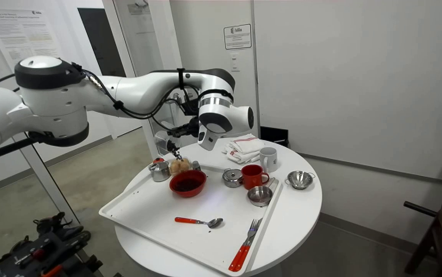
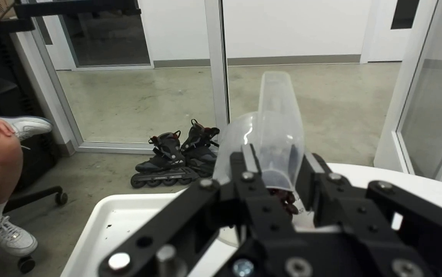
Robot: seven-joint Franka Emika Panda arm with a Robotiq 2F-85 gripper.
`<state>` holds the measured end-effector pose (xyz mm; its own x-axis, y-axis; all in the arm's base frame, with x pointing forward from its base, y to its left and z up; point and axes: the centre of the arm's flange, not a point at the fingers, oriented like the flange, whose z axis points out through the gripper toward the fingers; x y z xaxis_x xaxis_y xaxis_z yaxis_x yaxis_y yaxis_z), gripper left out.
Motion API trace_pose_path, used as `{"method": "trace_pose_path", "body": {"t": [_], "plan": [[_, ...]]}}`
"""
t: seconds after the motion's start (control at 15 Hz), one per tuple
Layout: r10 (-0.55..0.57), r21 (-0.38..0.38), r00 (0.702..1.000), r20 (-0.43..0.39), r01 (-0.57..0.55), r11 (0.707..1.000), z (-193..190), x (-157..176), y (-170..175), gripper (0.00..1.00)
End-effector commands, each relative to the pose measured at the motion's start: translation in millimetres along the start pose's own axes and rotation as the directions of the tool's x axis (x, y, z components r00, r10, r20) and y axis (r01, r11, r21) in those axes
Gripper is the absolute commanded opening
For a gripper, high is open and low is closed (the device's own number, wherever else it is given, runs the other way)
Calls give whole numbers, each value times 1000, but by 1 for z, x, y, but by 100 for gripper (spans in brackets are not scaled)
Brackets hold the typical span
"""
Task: Pour the contents in the clear jug into the red bowl
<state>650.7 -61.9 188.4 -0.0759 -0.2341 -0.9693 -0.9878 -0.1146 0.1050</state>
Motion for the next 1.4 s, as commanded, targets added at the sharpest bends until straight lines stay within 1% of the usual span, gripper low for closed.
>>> {"method": "trace_pose_path", "body": {"t": [0.0, 0.53, 0.87, 1.13, 1.33], "plan": [[-16, -16, 999, 41, 17, 1000, -19, 7, -12, 7], [-30, -35, 996, 86, 33, 999, -18, 9, -11, 7], [-47, -40, 991, 129, 52, 998, -21, 11, -7, 7], [-46, -42, 989, 140, 52, 998, -22, 11, -5, 7], [-56, -63, 983, 176, 68, 996, -24, 12, -2, 7]]}}
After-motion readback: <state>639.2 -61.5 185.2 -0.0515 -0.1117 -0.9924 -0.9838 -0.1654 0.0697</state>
